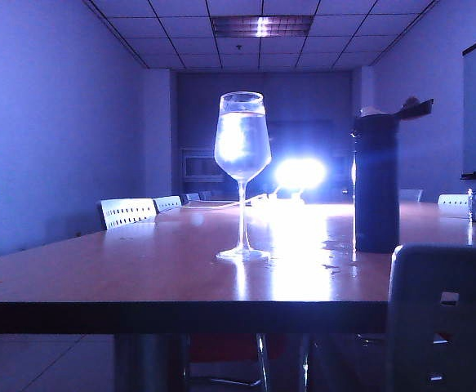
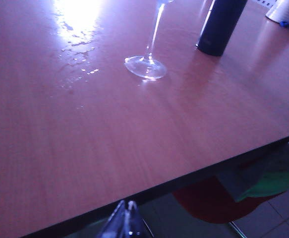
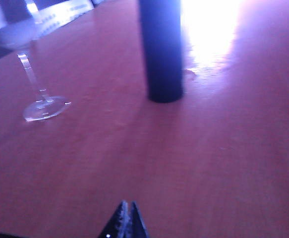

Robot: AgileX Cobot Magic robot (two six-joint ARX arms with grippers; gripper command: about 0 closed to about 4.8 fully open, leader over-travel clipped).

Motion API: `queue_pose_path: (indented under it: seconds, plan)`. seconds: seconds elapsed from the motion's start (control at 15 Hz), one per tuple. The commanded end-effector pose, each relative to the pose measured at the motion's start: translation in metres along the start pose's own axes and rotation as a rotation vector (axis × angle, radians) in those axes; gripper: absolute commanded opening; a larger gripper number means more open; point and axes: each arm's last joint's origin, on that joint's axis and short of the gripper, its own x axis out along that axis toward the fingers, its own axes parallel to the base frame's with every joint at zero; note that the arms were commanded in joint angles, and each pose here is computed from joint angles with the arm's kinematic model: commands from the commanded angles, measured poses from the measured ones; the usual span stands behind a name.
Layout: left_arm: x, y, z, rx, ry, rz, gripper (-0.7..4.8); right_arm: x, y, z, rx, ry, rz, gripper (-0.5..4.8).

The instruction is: Pick up the black thermos cup, pour some water from it into the stemmed glass, and then put the thermos cup back on the table.

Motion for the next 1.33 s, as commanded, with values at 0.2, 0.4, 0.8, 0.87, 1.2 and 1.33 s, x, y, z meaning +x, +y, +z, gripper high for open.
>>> queue_pose_path:
  seconds: [0.2, 0.4, 0.8, 0.87, 1.2, 1.33]
  plan:
    - [0.000, 0.000, 0.001, -0.002, -0.011, -0.006, -0.05, 0.000, 0.000, 0.000, 0.000, -0.007, 0.006, -0.06]
    - [-0.003, 0.009, 0.004, -0.021, -0.049, 0.039, -0.05, 0.000, 0.000, 0.000, 0.000, -0.009, 0.006, -0.06]
    - [-0.025, 0.047, 0.015, -0.065, -0.229, 0.453, -0.05, -0.002, -0.008, 0.002, 0.010, -0.032, -0.074, -0.06]
    - [-0.027, 0.050, 0.014, -0.072, -0.229, 0.492, -0.05, -0.002, -0.010, 0.002, 0.013, -0.036, -0.096, -0.06]
    - [-0.027, 0.050, 0.014, -0.074, -0.227, 0.492, -0.05, -0.004, -0.016, 0.003, 0.023, -0.049, -0.171, -0.06]
    - [-0.027, 0.050, 0.014, -0.074, -0.227, 0.492, -0.05, -0.004, -0.016, 0.003, 0.023, -0.049, -0.170, -0.06]
